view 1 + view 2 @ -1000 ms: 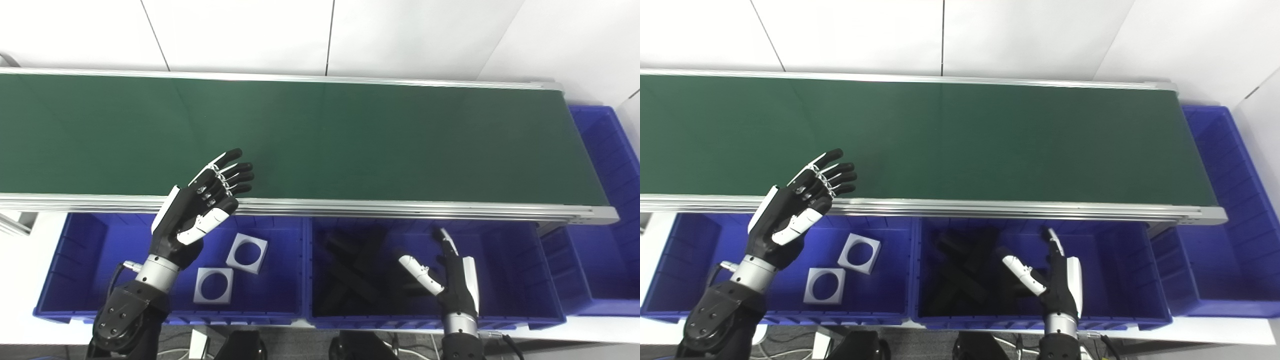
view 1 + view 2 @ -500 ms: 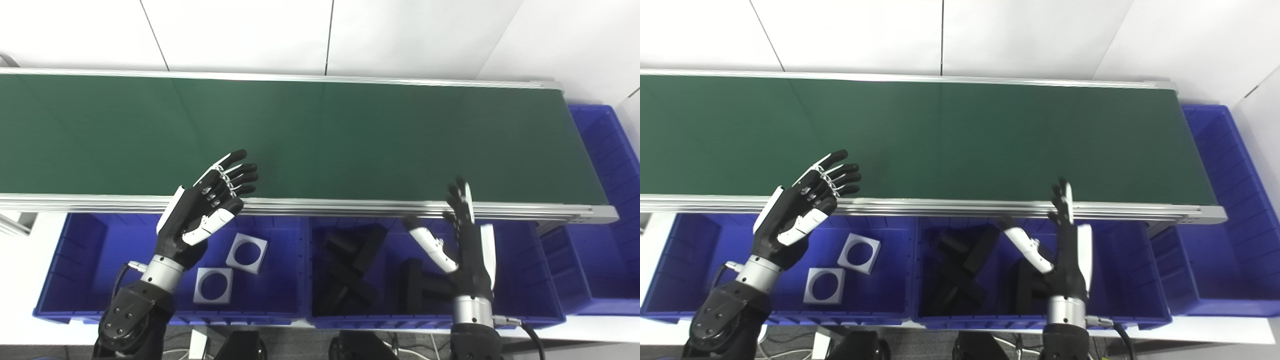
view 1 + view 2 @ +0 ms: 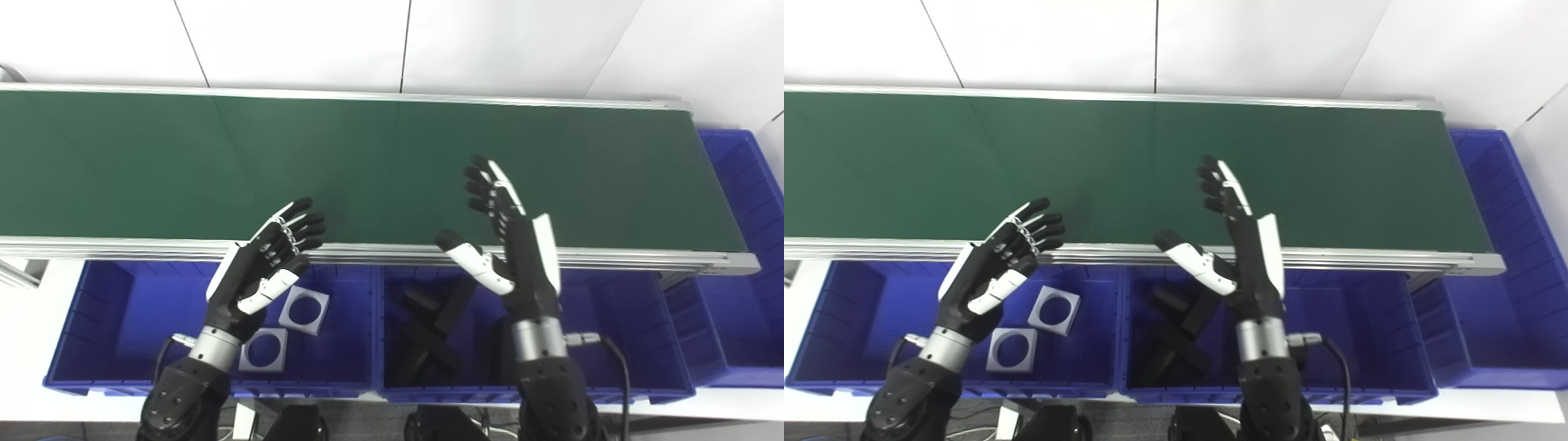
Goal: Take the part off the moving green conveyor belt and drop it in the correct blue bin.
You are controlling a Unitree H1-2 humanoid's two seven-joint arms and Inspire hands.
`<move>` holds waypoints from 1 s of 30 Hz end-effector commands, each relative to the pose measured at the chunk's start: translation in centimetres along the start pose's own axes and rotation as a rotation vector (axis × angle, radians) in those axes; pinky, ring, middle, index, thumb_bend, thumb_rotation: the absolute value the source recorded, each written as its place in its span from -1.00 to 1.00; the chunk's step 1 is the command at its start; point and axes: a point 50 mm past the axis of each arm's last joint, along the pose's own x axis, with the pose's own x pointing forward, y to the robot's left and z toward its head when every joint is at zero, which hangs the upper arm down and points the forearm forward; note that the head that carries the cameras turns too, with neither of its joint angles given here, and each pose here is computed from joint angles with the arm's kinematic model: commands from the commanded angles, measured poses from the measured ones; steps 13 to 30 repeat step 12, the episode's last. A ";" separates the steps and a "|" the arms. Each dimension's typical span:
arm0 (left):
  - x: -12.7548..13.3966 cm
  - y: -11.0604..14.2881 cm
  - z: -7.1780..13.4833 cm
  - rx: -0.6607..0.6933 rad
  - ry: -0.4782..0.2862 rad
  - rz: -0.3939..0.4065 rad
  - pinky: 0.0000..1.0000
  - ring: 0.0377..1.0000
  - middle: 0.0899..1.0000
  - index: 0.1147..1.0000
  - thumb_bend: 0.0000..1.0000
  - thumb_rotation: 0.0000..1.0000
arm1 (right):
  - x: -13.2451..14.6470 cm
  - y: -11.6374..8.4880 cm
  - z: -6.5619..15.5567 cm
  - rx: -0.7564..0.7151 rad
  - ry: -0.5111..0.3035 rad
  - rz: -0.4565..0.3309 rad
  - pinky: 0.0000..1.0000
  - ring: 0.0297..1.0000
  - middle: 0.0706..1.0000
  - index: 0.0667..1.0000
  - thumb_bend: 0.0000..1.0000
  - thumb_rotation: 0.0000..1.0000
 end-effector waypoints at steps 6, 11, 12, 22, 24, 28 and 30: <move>0.2 -0.6 -0.2 0.039 -0.069 -0.004 0.57 0.62 0.63 0.72 0.35 0.21 | 1.4 1.0 -0.8 0.063 -0.076 0.052 0.55 0.66 0.72 0.80 0.39 0.38; 0.0 -1.2 -0.6 0.029 -0.064 -0.006 0.59 0.63 0.63 0.72 0.43 0.27 | 1.4 1.5 -3.2 0.099 -0.082 0.043 0.48 0.63 0.69 0.76 0.25 0.35; -0.1 -1.2 -0.7 0.029 -0.064 -0.006 0.59 0.63 0.64 0.72 0.45 0.28 | 1.2 1.5 -3.7 0.106 -0.083 0.045 0.47 0.62 0.69 0.75 0.24 0.35; -0.1 -1.2 -0.7 0.029 -0.064 -0.006 0.59 0.63 0.64 0.72 0.45 0.28 | 1.2 1.5 -3.7 0.106 -0.083 0.045 0.47 0.62 0.69 0.75 0.24 0.35; -0.1 -1.2 -0.7 0.029 -0.064 -0.006 0.59 0.63 0.64 0.72 0.45 0.28 | 1.2 1.5 -3.7 0.106 -0.083 0.045 0.47 0.62 0.69 0.75 0.24 0.35; -0.1 -1.2 -0.7 0.029 -0.064 -0.006 0.59 0.63 0.64 0.72 0.45 0.28 | 1.2 1.5 -3.7 0.106 -0.083 0.045 0.47 0.62 0.69 0.75 0.24 0.35; -0.1 -1.2 -0.7 0.029 -0.064 -0.006 0.59 0.63 0.64 0.72 0.45 0.28 | 1.2 1.5 -3.7 0.106 -0.083 0.045 0.47 0.62 0.69 0.75 0.24 0.35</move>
